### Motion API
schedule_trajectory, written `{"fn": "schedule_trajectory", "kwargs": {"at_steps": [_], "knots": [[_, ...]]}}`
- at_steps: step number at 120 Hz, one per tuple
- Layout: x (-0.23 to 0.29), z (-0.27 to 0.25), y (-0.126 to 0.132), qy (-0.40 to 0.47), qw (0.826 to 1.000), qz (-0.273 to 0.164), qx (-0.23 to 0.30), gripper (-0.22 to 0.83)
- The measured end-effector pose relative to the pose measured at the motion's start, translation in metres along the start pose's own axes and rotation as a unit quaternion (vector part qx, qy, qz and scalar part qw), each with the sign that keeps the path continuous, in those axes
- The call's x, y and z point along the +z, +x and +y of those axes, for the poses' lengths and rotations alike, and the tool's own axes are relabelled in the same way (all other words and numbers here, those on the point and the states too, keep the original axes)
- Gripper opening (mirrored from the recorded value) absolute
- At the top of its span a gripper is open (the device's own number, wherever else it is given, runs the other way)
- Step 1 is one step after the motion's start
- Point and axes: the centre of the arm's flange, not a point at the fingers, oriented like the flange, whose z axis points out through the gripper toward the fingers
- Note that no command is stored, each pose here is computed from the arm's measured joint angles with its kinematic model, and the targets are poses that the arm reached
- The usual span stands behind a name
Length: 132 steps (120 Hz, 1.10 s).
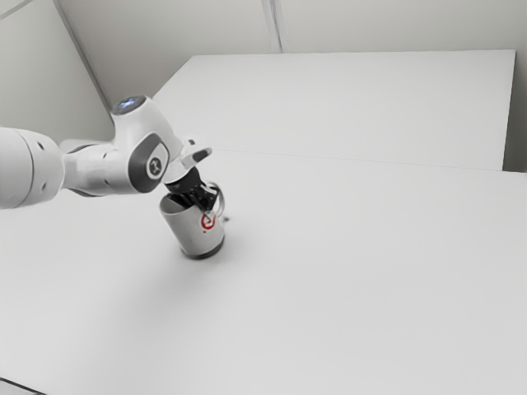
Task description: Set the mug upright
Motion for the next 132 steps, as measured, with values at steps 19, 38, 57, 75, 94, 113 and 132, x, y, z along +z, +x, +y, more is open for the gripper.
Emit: {"fn": "schedule_trajectory", "kwargs": {"at_steps": [19, 38, 57, 75, 94, 113, 132], "knots": [[0.000, 0.000, 0.001, 0.002, 1.000, 0.007, -0.010, 0.17], [-0.008, 0.001, 0.003, 0.002, 1.000, 0.015, -0.017, 0.41], [-0.034, 0.008, 0.003, 0.000, 0.999, 0.029, -0.017, 0.52], [-0.063, 0.016, 0.004, -0.002, 0.999, 0.032, -0.012, 0.57], [-0.100, 0.023, 0.020, 0.033, 0.999, 0.029, 0.025, 0.59], [-0.146, 0.029, 0.039, 0.052, 0.998, 0.026, 0.038, 0.60], [-0.183, 0.034, 0.045, 0.063, 0.997, 0.009, 0.042, 0.61]]}}
